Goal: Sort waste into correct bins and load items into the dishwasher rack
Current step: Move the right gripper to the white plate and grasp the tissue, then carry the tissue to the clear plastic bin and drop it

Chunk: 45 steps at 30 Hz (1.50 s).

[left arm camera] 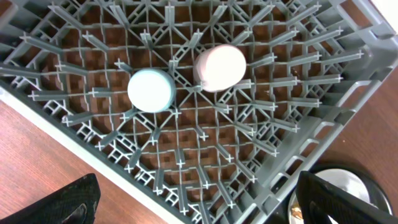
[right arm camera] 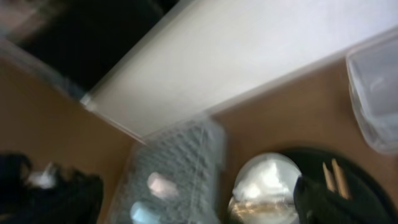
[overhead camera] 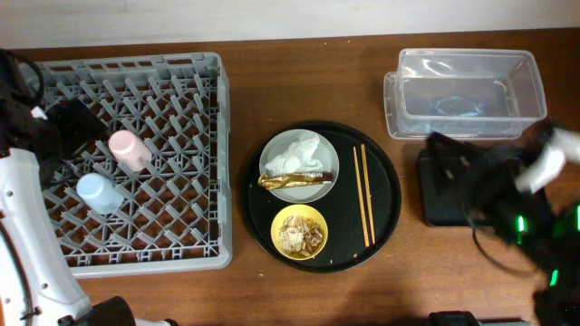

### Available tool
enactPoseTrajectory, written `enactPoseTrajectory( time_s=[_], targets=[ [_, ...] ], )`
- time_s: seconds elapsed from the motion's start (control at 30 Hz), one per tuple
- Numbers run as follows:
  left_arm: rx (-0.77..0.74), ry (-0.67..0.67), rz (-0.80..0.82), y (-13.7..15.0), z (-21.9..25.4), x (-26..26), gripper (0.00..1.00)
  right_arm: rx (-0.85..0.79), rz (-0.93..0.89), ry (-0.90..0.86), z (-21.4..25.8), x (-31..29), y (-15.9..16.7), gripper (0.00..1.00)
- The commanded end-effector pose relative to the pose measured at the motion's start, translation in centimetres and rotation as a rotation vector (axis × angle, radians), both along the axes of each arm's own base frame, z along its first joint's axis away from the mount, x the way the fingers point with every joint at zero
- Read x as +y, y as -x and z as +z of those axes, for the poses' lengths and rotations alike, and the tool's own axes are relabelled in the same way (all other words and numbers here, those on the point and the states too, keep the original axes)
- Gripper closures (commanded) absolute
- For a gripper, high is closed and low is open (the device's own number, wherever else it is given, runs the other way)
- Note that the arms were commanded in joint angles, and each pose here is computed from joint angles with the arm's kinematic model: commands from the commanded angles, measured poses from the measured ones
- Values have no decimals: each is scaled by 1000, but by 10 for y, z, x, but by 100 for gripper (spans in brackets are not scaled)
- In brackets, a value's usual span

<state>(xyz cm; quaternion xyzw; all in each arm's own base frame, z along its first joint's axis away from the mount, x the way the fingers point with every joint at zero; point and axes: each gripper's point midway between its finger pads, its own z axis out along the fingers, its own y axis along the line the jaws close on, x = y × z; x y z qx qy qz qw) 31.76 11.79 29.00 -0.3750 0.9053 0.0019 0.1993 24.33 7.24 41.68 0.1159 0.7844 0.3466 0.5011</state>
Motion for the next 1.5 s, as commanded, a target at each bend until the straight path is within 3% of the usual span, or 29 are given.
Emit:
enactPoseTrajectory(
  time_s=[0.0, 0.17, 0.27, 0.6, 0.67, 0.8, 0.87, 0.9, 1.0, 1.37, 1.47],
  targets=[
    [-23, -14, -5, 1, 8, 2, 1, 120, 202, 293, -12, 27, -40, 2],
    [-23, -14, -5, 1, 8, 2, 1, 360, 256, 517, -66, 77, -78, 1],
    [-23, -14, -5, 1, 8, 2, 1, 436, 277, 559, -103, 111, -98, 1],
    [-23, -14, -5, 1, 8, 2, 1, 694, 506, 546, -227, 186, -125, 2],
    [-23, -14, -6, 1, 8, 2, 1, 724, 508, 555, -246, 189, -130, 11],
    [-23, -14, -5, 1, 8, 2, 1, 742, 493, 541, -275, 201, -146, 12],
    [-23, -14, -5, 1, 8, 2, 1, 803, 419, 516, -295, 200, -153, 28],
    [-23, -14, -5, 1, 8, 2, 1, 834, 377, 518, -304, 197, -156, 30],
    [-23, -14, -5, 1, 8, 2, 1, 881, 313, 534, -325, 191, -160, 35],
    [-23, -14, -5, 1, 8, 2, 1, 934, 250, 553, -358, 192, -163, 36],
    [-23, -14, -5, 1, 8, 2, 1, 929, 235, 558, -360, 195, -163, 43]
  ],
)
